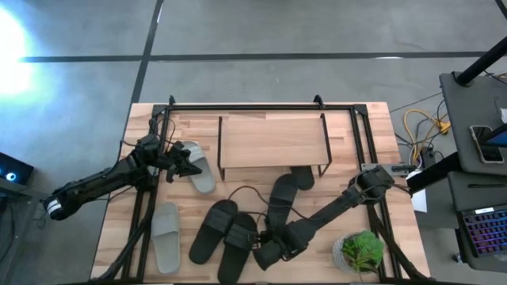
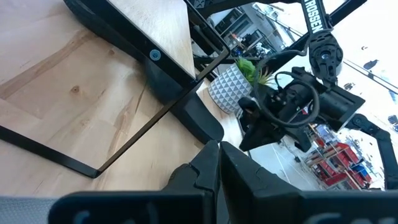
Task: Pick and place slides into the shelf
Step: Put the black slipper under the shelf
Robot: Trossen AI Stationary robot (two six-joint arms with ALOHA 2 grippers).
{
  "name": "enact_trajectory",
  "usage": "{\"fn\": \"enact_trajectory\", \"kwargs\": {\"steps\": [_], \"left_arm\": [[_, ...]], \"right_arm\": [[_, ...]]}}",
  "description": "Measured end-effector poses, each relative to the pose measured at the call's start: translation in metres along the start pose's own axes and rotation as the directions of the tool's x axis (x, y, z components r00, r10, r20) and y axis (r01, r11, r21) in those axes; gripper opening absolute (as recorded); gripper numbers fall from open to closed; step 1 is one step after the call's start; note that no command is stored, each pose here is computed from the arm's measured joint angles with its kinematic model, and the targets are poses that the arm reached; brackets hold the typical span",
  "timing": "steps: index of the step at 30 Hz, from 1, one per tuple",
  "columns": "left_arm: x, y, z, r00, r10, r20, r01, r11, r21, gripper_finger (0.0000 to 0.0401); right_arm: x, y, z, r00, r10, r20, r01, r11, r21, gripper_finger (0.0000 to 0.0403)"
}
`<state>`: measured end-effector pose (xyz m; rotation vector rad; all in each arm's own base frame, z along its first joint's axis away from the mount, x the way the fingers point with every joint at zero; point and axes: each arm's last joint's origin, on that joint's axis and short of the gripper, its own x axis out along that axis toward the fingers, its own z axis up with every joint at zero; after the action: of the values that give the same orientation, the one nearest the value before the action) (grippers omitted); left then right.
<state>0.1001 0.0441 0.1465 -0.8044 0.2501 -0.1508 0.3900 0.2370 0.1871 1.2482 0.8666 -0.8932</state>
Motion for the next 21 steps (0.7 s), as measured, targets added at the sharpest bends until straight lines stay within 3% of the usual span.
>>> {"fn": "enact_trajectory", "kwargs": {"steps": [8, 13, 21], "left_arm": [[0.000, 0.000, 0.000, 1.000, 0.000, 0.001, 0.000, 1.000, 0.001, 0.0000], [0.000, 0.000, 0.000, 1.000, 0.000, 0.000, 0.000, 1.000, 0.000, 0.0000], [0.000, 0.000, 0.000, 1.000, 0.000, 0.000, 0.000, 1.000, 0.000, 0.0000]], "right_arm": [[0.003, 0.000, -0.001, 1.000, -0.004, -0.010, 0.005, 0.997, 0.074, 0.0018], [0.003, 0.001, -0.002, 0.999, -0.009, -0.054, 0.012, 0.998, 0.054, 0.0018], [0.003, 0.011, -0.001, 0.995, 0.088, -0.038, -0.087, 0.996, 0.013, 0.0018]]}}
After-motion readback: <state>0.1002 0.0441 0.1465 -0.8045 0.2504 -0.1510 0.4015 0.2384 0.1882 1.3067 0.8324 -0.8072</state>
